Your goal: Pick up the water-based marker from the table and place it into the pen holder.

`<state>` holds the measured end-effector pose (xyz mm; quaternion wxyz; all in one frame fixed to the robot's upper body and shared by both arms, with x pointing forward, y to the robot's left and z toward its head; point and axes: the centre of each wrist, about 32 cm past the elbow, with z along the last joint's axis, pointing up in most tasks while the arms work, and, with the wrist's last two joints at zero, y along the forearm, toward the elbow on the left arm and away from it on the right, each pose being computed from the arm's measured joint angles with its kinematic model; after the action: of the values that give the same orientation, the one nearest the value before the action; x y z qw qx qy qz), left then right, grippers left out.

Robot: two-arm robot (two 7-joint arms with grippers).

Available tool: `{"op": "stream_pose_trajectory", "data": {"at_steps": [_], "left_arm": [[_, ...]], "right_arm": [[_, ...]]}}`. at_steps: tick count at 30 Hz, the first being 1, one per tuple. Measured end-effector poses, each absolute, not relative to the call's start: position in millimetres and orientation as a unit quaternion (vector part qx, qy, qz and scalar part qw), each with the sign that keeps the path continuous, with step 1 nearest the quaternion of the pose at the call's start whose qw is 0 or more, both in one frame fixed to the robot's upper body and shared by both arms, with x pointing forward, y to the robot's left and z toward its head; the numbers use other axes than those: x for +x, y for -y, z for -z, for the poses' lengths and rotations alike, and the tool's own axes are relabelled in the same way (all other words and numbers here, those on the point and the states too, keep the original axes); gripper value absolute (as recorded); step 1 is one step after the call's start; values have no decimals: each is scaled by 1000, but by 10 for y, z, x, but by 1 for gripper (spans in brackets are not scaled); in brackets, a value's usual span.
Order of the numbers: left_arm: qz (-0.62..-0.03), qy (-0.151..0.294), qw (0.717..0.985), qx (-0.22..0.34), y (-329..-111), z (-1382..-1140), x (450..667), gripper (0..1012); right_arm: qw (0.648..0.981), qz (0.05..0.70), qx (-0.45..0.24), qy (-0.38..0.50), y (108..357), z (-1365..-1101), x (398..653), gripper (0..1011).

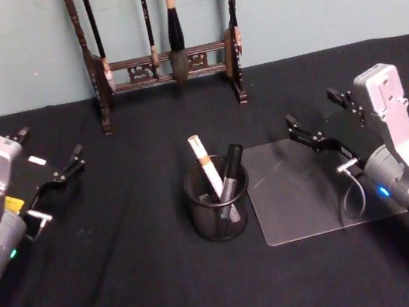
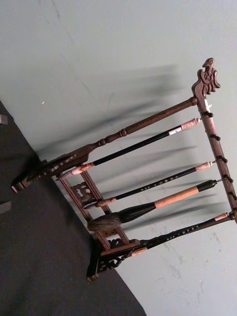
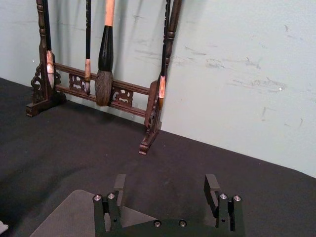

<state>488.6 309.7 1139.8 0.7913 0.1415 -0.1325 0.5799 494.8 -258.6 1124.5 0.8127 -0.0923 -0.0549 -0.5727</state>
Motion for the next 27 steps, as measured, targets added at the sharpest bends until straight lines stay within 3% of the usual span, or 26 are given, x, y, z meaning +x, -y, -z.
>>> {"op": "stream_pose_trajectory", "data": {"at_steps": [27], "left_arm": [[-580, 132, 791, 141, -3097, -11398, 4886, 1001]], "right_arm": [[813, 573, -92, 55, 2586, -11245, 4948, 1003]]}}
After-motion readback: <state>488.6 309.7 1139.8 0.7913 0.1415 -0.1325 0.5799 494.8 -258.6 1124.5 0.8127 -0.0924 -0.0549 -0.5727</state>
